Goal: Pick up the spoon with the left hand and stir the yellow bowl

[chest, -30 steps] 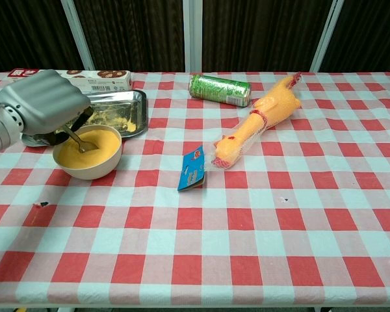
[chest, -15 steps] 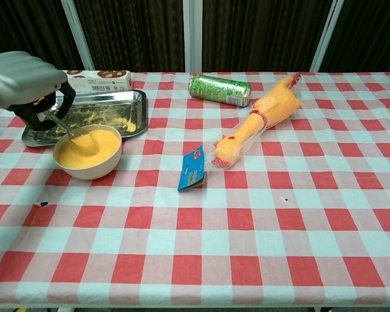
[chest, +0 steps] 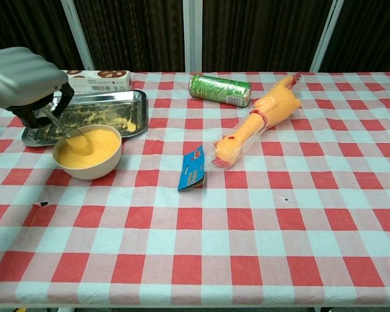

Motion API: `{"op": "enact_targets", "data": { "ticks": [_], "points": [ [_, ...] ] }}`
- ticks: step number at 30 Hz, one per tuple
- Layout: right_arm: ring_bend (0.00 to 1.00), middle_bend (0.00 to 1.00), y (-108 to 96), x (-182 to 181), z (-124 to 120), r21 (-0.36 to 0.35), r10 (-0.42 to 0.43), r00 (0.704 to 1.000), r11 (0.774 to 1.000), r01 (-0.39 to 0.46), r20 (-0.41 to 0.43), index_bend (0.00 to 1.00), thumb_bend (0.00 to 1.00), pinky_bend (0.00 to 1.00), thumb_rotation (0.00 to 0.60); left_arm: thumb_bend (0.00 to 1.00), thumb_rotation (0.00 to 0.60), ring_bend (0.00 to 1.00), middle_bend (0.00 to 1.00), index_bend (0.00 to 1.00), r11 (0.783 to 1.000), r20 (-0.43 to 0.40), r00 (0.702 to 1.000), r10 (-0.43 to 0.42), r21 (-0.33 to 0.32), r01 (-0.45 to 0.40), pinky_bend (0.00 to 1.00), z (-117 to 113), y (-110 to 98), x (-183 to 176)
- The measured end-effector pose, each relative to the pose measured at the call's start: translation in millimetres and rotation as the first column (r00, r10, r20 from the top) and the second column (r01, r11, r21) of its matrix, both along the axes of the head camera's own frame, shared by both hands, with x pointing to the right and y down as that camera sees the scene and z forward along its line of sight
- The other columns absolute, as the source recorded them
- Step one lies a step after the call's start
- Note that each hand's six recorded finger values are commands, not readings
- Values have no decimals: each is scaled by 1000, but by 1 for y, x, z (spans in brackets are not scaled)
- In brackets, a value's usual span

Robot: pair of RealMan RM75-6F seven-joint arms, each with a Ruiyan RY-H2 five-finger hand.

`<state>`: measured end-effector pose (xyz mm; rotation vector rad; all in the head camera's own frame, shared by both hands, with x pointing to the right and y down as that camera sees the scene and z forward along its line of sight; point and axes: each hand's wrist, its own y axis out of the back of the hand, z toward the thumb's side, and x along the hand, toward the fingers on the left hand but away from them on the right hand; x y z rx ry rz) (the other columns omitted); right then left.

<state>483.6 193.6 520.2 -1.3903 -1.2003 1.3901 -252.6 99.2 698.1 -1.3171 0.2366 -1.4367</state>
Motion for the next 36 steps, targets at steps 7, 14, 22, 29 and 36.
{"op": "enact_targets", "data": {
  "ticks": [7, 14, 22, 29, 36],
  "points": [
    [40, 271, 0, -1, -1, 4, -3, 1000, 1000, 3, -2, 68, 148, 170, 600, 383, 600, 915, 935, 726, 957, 174, 965, 194, 182, -225, 972, -3, 14, 19],
    [40, 272, 0, -2, -1, 3, -3, 1000, 1000, 3, -2, 68, 148, 170, 600, 391, 600, 917, 935, 728, 897, 288, 909, 301, 237, -372, 975, 0, 32, 36],
    [40, 272, -1, -2, -3, 8, -5, 1000, 1000, 5, -3, 68, 148, 172, 600, 397, 600, 921, 937, 753, 882, 412, 869, 274, 252, -398, 978, -1, 30, 39],
    [40, 272, 0, -3, -2, 6, -5, 1000, 1000, 5, 0, 68, 148, 172, 600, 394, 600, 931, 946, 803, 904, 491, 843, 217, 224, -364, 987, -2, 26, 37],
    [40, 273, 0, -1, -3, 8, -2, 1000, 1000, 2, 1, 68, 148, 173, 600, 393, 600, 935, 952, 803, 931, 496, 843, 207, 165, -325, 988, 2, 30, 40]
  ]
}}
